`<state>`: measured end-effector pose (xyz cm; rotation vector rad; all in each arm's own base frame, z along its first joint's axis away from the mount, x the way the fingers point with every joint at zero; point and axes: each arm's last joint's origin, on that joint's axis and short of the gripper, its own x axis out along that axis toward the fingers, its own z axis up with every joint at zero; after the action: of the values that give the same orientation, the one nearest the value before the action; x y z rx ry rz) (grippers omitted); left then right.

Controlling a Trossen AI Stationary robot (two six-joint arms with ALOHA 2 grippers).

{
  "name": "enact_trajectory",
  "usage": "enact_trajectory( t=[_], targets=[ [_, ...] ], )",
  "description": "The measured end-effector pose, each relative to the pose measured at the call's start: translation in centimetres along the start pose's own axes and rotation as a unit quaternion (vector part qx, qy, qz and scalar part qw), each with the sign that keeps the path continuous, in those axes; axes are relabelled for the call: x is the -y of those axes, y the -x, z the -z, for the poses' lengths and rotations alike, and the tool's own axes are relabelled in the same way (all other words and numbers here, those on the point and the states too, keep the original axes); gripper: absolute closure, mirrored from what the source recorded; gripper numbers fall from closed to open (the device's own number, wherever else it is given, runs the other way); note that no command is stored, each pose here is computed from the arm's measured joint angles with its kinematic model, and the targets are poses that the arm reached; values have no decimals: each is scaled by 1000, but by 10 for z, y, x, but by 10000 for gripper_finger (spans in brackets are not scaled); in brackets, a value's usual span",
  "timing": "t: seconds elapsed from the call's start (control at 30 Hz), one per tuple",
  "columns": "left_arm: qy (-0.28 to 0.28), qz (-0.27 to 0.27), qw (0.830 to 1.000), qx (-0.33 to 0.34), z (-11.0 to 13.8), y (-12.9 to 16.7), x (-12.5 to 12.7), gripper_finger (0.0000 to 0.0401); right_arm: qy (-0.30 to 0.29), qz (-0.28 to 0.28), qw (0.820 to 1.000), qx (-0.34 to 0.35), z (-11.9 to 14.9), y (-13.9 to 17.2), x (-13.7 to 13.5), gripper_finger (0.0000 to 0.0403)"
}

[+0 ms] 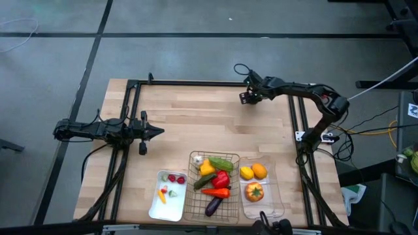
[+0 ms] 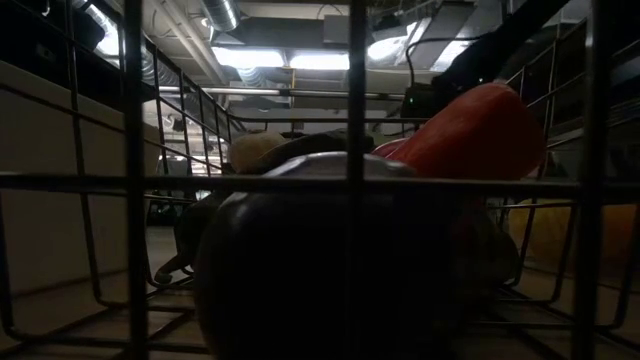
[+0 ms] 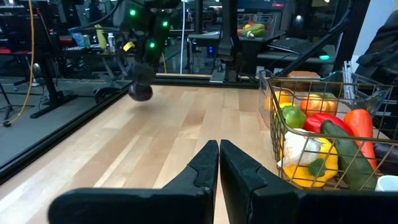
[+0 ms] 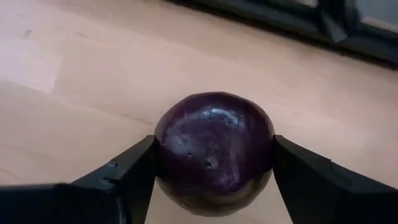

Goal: Sort produce into baskets
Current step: Put the plum into the wire basket

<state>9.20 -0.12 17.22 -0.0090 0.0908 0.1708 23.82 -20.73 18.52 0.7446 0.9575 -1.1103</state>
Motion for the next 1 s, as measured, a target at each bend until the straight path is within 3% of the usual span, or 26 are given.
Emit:
enact_trajectory(
  t=[0.3, 1.0],
  targets=[
    [0, 0, 1000, 0, 0, 0, 0, 388, 26, -6, 999, 40, 10, 39, -10, 126],
    [0, 0, 1000, 0, 0, 0, 0, 388, 85, -157, 979, 100, 67, 116, -65, 127]
  ],
)
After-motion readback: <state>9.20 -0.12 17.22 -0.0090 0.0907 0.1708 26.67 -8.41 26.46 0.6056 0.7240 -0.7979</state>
